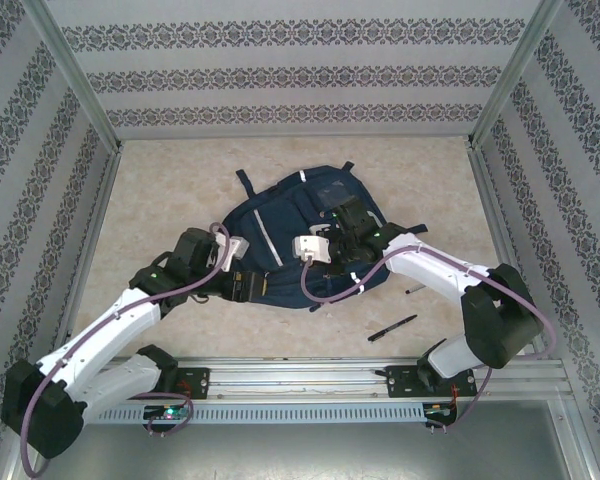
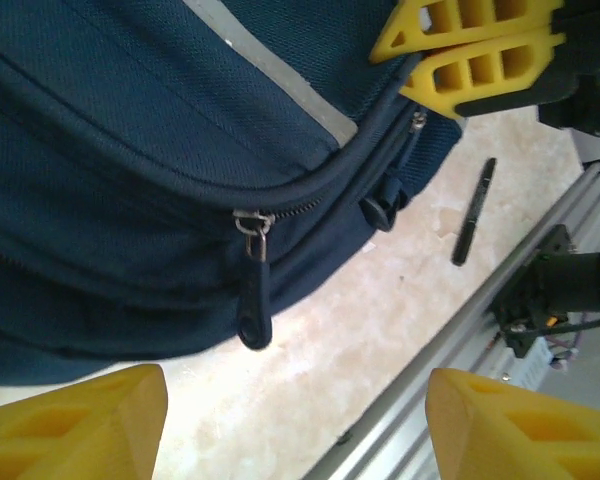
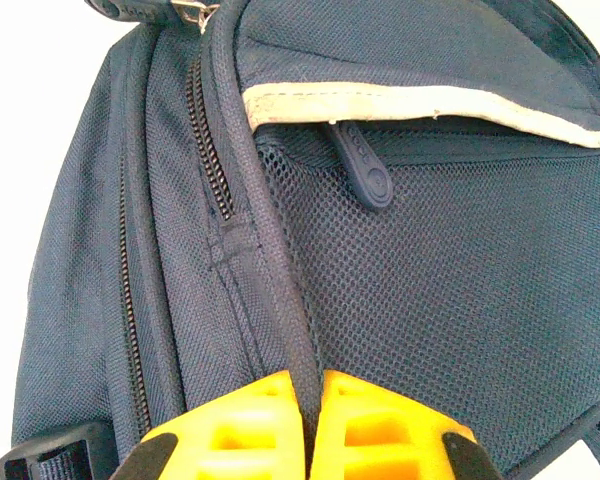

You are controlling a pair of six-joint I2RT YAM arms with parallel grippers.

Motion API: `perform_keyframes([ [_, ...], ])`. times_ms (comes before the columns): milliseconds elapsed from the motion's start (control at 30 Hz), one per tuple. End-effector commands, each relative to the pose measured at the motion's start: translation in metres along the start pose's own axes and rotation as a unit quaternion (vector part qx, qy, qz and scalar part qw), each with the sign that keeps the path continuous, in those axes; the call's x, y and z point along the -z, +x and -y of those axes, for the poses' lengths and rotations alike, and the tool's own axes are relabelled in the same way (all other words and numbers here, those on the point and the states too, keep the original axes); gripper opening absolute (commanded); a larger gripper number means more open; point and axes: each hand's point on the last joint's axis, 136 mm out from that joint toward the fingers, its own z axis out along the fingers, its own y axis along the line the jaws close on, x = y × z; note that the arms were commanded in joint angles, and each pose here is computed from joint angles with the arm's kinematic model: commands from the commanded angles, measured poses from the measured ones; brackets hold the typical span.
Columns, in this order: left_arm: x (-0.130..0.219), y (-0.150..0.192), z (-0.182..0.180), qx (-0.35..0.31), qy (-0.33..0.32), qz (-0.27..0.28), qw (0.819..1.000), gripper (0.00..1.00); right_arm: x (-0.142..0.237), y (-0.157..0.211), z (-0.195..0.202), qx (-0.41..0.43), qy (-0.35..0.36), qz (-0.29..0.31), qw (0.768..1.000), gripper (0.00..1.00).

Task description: Pack books, pencil case, and school supplies into a backpack

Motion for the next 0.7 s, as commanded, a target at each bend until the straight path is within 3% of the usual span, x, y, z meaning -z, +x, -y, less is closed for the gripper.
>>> perform_keyframes([
  [0, -0.010, -0.021, -0.018, -0.002, -0.063, 0.030, 0.998, 0.66, 0.000, -0.022, -0.001, -0.021, -0.015, 0.044, 0.999, 0.00],
  [100, -0.015, -0.023, -0.036, 0.001, -0.116, 0.024, 0.993, 0.60, -0.001, -0.026, 0.000, -0.022, -0.021, 0.051, 0.998, 0.00],
  [333, -0.039, -0.042, -0.007, -0.055, -0.083, 0.023, 0.995, 0.54, -0.004, -0.033, -0.003, -0.020, -0.034, 0.051, 0.998, 0.00],
  [367, -0.041, -0.044, -0.003, -0.064, -0.079, 0.023, 0.995, 0.46, -0.004, -0.033, -0.003, -0.017, -0.035, 0.049, 0.998, 0.00],
  [400, -0.044, -0.043, -0.002, -0.070, -0.076, 0.020, 0.995, 0.31, -0.005, -0.032, -0.004, -0.018, -0.036, 0.046, 0.998, 0.00],
  [433, -0.045, -0.042, -0.002, -0.074, -0.077, 0.014, 0.994, 0.09, -0.005, -0.029, -0.004, -0.019, -0.035, 0.043, 0.998, 0.00],
  [467, -0.044, -0.039, -0.003, -0.080, -0.081, 0.005, 0.993, 0.00, -0.004, -0.027, -0.005, -0.018, -0.033, 0.038, 0.999, 0.00],
  [633, -0.030, -0.015, -0.004, -0.132, -0.076, -0.027, 0.988, 0.00, 0.003, 0.008, 0.002, 0.004, -0.004, -0.015, 1.000, 0.00],
  [667, -0.028, -0.009, -0.004, -0.139, -0.071, -0.029, 0.987, 0.00, 0.005, 0.016, 0.007, -0.001, 0.005, -0.025, 1.000, 0.08],
])
